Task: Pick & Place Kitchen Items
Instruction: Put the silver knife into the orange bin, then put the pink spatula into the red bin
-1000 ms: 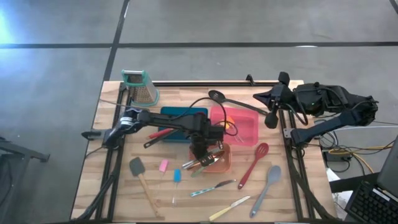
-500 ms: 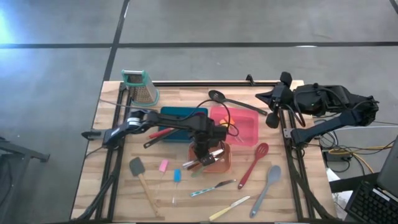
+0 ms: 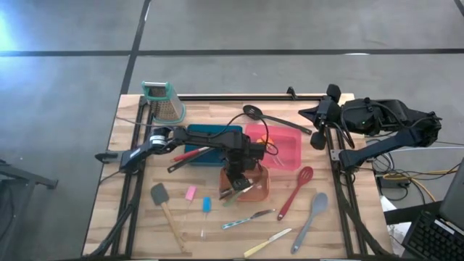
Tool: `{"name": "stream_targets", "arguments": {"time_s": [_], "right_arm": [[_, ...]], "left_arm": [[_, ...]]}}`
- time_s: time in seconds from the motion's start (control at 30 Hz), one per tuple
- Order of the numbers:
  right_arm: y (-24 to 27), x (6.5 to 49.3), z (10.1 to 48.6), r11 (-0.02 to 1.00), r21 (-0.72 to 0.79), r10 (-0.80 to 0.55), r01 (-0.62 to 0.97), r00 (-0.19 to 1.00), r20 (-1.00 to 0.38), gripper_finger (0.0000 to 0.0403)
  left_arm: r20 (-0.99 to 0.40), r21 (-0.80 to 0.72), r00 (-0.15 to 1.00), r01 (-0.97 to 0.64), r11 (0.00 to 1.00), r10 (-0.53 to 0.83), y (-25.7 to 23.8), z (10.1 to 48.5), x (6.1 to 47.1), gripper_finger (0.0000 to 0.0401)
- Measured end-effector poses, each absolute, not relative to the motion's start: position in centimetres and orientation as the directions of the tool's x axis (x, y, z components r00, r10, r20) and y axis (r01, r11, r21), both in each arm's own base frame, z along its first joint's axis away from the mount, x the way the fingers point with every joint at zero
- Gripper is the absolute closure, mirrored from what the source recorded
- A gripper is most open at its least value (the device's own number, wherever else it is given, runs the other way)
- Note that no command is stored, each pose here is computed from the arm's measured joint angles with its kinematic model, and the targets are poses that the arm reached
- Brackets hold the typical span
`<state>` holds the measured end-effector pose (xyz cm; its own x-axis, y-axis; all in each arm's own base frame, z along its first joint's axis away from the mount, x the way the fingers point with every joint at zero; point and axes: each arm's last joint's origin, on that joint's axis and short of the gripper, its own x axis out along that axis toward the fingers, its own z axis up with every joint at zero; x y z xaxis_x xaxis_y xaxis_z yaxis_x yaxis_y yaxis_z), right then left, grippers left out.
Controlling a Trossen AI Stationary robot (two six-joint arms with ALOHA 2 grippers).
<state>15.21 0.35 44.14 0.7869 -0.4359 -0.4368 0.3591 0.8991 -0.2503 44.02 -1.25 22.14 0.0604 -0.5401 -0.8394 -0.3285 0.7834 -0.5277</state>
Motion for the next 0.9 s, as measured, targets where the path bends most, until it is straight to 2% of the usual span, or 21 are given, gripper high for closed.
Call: {"name": "stream_targets", "arguments": {"time_s": [0.1, 0.23, 0.4, 0.5, 0.63, 0.77, 0.9], "right_arm": [[0.3, 15.2, 44.1, 0.899, -0.25, -0.436, 0.36, 0.787, -0.437, 0.0394], [0.3, 15.2, 44.1, 0.899, -0.236, -0.436, 0.368, 0.787, -0.437, 0.0394], [0.3, 15.2, 44.1, 0.899, -0.213, -0.438, 0.383, 0.786, -0.436, 0.0394], [0.3, 15.2, 44.1, 0.899, -0.206, -0.438, 0.387, 0.786, -0.436, 0.0394], [0.3, 15.3, 44.0, 0.898, -0.208, -0.44, 0.388, 0.784, -0.438, 0.0394], [0.3, 15.6, 44.0, 0.891, -0.215, -0.453, 0.399, 0.778, -0.436, 0.0394], [0.4, 16.0, 43.8, 0.889, -0.221, -0.457, 0.4, 0.772, -0.442, 0.0394]], "left_arm": [[-0.819, -0.557, 0.071, -0.335, 0.76, -0.569, -1.0, 22.7, 44.0, 0.0199], [-0.778, -0.609, 0.101, -0.362, 0.706, -0.62, -0.8, 24.2, 43.9, 0.0194], [-0.796, -0.604, 0.186, -0.312, 0.734, -0.576, -0.8, 28.2, 42.8, 0.0195], [-0.821, -0.564, 0.268, -0.251, 0.786, -0.504, -1.0, 31.4, 41.6, 0.0195], [-0.828, -0.465, 0.437, -0.186, 0.866, -0.351, -1.1, 36.2, 39.3, 0.0195], [-0.76, -0.354, 0.623, -0.161, 0.921, -0.183, -1.2, 41.0, 36.3, 0.0195], [-0.633, -0.247, 0.772, -0.134, 0.96, -0.055, -1.7, 45.5, 32.6, 0.0195]]}}
